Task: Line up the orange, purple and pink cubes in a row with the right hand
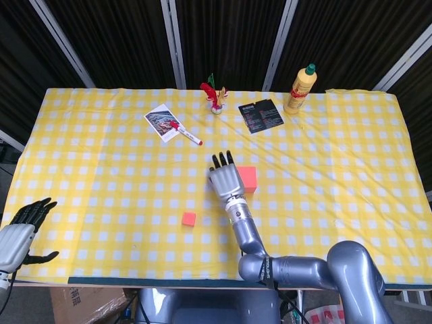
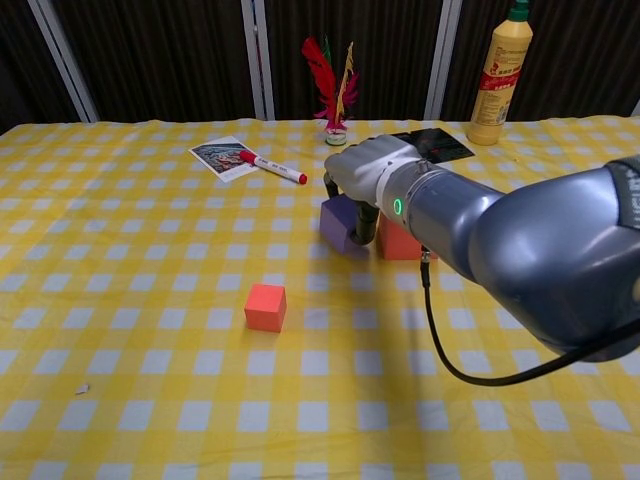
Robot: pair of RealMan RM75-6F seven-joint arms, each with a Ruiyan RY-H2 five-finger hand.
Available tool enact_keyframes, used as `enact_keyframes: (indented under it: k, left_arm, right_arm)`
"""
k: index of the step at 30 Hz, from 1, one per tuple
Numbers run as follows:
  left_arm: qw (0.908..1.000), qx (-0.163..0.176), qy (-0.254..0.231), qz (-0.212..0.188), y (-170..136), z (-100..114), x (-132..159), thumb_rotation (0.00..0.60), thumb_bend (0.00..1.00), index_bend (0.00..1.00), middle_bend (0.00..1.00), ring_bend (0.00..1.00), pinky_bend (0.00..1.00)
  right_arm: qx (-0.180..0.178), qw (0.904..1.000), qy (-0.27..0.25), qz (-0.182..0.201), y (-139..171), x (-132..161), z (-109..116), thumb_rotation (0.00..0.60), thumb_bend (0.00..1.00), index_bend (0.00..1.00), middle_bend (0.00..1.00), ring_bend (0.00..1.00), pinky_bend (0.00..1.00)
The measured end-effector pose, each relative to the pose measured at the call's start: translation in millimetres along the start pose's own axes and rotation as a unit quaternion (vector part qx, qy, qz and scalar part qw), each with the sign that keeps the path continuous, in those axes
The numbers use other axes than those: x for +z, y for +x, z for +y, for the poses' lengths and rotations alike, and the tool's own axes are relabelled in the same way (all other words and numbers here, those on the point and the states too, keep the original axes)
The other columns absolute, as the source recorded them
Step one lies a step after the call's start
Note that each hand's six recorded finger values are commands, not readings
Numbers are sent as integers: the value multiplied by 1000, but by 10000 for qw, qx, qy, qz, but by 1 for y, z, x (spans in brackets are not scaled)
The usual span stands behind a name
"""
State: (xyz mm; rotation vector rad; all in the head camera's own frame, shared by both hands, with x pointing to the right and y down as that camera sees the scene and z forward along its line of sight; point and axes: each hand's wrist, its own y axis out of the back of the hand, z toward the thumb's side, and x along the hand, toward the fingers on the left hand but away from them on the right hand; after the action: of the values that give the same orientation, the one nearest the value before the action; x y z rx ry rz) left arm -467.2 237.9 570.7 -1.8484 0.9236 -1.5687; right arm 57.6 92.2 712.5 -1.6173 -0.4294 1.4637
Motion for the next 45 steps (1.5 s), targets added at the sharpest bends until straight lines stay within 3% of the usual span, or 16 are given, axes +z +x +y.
enact_keyframes:
  k: [20,45]
  left_arm:
    - [10000,1,8,-14,-1,0,1,600,20,0,0,0,33]
    - [10000,13,13,-19,-1,0,1,600,20,0,0,0,33]
  right_arm:
    - [276,9985,149,-442,0,-14,-9,600,473,525,102,0,36]
    - [525,9968,321,-518,7,-16,-14,600,473,524,103,0,36]
